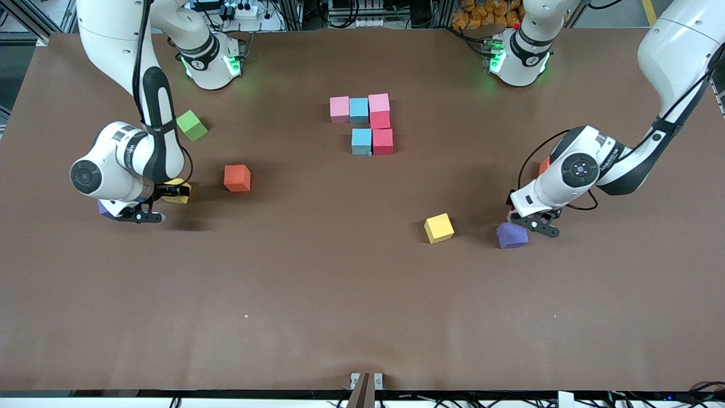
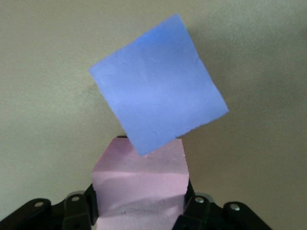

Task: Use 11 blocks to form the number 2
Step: 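Carry the pink block to the cluster with the left gripper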

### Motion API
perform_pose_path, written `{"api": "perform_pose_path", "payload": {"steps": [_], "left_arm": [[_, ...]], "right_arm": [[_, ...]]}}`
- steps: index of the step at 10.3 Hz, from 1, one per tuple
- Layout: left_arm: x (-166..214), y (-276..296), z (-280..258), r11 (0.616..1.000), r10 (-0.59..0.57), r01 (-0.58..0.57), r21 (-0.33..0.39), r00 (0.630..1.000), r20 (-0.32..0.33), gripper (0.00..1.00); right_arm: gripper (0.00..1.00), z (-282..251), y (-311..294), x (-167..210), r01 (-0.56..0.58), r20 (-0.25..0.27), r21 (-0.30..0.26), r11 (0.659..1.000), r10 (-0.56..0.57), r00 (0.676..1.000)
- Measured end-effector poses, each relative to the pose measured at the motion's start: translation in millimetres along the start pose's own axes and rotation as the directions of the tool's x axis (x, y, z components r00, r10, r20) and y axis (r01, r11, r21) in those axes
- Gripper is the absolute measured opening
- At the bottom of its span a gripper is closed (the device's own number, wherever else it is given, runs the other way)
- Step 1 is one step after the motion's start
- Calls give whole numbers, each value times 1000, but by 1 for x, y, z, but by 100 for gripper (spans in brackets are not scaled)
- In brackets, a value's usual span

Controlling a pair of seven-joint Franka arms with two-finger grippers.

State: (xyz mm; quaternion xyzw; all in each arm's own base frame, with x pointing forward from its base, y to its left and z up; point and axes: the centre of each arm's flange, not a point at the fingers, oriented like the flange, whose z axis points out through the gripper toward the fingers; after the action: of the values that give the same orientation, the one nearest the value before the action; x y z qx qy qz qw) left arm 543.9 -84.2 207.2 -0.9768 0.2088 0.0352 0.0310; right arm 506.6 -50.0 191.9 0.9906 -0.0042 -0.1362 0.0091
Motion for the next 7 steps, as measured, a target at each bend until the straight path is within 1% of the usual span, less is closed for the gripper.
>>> {"api": "perform_pose_path", "payload": {"steps": [1, 2, 3, 4, 5, 6, 7], "left_arm": [[4, 7, -9, 1000, 5, -5, -3, 1000, -12, 63], [8, 18, -22, 1000, -6, 6, -15, 1000, -17, 62], [13, 31, -40, 999, -38, 38, -32, 999, -7, 62], [19, 46, -63, 996, -80, 80, -40, 997, 5, 62], [27, 64, -88, 991, -126, 126, -40, 992, 4, 62], [33, 82, -109, 984, -173, 172, -55, 985, -7, 62], [38, 100, -125, 971, -224, 222, -87, 975, -11, 62]], "right_arm": [[62, -3, -1, 1, 37, -7, 5, 999, -37, 999], [61, -8, -2, 2, 67, -19, 15, 998, -66, 998], [61, -14, -5, 2, 85, -30, 24, 996, -84, 996], [61, -21, -8, 4, 98, -42, 34, 995, -97, 994], [61, -28, -10, 6, 107, -53, 43, 993, -104, 993], [61, -37, -13, 10, 115, -60, 52, 992, -112, 992], [61, -52, -16, 16, 124, -62, 67, 990, -120, 991]]}}
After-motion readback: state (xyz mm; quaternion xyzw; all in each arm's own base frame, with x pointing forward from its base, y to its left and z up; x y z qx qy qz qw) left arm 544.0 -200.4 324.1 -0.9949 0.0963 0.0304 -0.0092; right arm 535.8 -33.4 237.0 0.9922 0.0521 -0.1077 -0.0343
